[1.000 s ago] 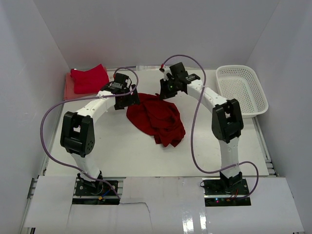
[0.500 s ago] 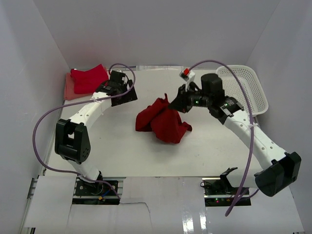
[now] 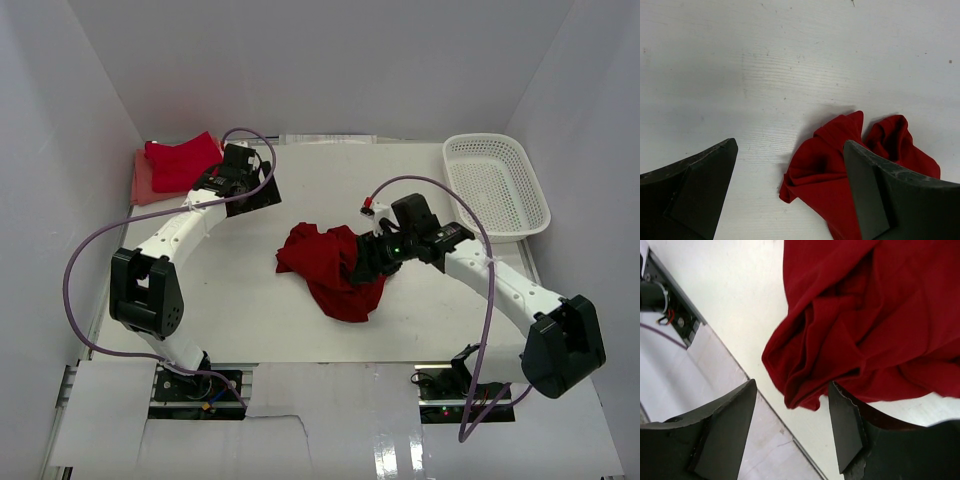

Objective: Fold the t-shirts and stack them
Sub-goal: Flatten out the tshirt

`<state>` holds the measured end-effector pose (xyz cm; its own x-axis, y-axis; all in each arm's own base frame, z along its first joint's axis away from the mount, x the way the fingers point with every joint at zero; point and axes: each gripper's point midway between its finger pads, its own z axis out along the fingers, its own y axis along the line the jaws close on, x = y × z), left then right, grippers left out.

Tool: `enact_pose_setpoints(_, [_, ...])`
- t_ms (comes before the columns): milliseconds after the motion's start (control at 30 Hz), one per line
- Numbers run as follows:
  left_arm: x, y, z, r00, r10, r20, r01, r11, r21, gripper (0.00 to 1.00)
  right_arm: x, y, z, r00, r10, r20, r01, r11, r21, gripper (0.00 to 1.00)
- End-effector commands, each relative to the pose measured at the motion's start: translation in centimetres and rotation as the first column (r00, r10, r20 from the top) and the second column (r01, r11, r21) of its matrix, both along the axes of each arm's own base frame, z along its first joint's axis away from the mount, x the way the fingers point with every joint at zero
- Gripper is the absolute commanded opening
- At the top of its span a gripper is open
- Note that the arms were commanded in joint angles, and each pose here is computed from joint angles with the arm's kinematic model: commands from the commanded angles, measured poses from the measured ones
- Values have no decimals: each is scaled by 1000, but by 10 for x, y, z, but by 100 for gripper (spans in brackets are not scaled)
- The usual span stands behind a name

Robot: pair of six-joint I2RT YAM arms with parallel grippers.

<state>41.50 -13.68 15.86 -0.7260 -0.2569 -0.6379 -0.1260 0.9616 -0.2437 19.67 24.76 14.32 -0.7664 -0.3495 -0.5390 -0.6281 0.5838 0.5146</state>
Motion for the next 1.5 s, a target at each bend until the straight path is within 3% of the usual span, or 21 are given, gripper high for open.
enact_pose_setpoints(0, [-1, -7, 9, 999, -33, 23, 34, 999, -34, 98, 33, 6, 17, 992, -64, 108, 64, 998, 0, 65])
enact_pose_setpoints(400, [-8, -12, 1, 997, -81, 15, 82, 995, -49, 98, 46, 27, -28, 999, -42, 18, 43, 998, -47, 64])
enact_pose_setpoints(467, [-8, -13, 1, 996, -85, 15, 86, 995, -54, 98, 48, 29, -32, 999, -39, 20, 40, 997, -69, 60])
enact_pose_setpoints(500, [-8, -14, 1, 996, -88, 15, 89, 995, -55, 98, 50, 27, -33, 999, -42, 28, 44, 996, -81, 54])
enact_pose_setpoints(533, [-9, -15, 1, 996, -92, 15, 93, 994, -55, 98, 50, 28, -36, 999, -38, 21, 40, 995, -88, 33])
enact_pose_setpoints(600, [-9, -14, 2, 996, -91, 16, 91, 994, -55, 98, 51, 29, -37, 999, -35, 20, 37, 995, -90, 9])
enact_pose_setpoints(700, [-9, -15, 3, 995, -94, 20, 95, 994, -59, 98, 58, 36, -35, 999, -28, 25, 30, 996, -78, 8])
enact_pose_setpoints(800, [-8, -15, 4, 995, -95, 23, 96, 993, -61, 98, 74, 61, -4, 998, 3, 57, -4, 1000, 16, 8])
enact_pose_setpoints(833, [-8, -14, 3, 995, -93, 22, 94, 994, -57, 98, 89, 77, 27, 995, 2, 96, -10, 997, 81, 8])
enact_pose_setpoints(933, [-9, -10, 5, 997, -74, 30, 75, 996, -43, 98, 94, 113, 73, 991, 109, 79, -124, 965, 231, 8])
enact_pose_setpoints(967, [-8, -8, 6, 997, -68, 35, 70, 997, -39, 98, 95, 128, 118, 976, 160, 144, -199, 928, 316, 8])
enact_pose_setpoints(1067, [-8, -4, 10, 998, -50, 49, 52, 998, -26, 98, 94, 130, 188, 945, 149, 291, -257, 888, 382, 8])
enact_pose_setpoints(1233, [-9, -3, 15, 997, -44, 59, 45, 999, -26, 98, 88, 65, 252, 904, -34, 427, -157, 902, 403, 8])
enact_pose_setpoints(1267, [-9, -3, 18, 997, -42, 68, 44, 999, -28, 98, 93, 48, 238, 909, -84, 408, -88, 918, 387, 8])
enact_pose_setpoints(1300, [-9, -3, 19, 997, -42, 72, 45, 999, -31, 98, 85, 24, 254, 883, -147, 445, -50, 915, 401, 8])
enact_pose_setpoints(1400, [-9, -2, 24, 996, -39, 83, 42, 999, -31, 98, 107, -56, 240, 823, -352, 446, 181, 906, 382, 8])
enact_pose_setpoints(1467, [-9, -2, 25, 996, -38, 86, 41, 999, -33, 98, 105, -79, 222, 819, -369, 440, 239, 916, 322, 8])
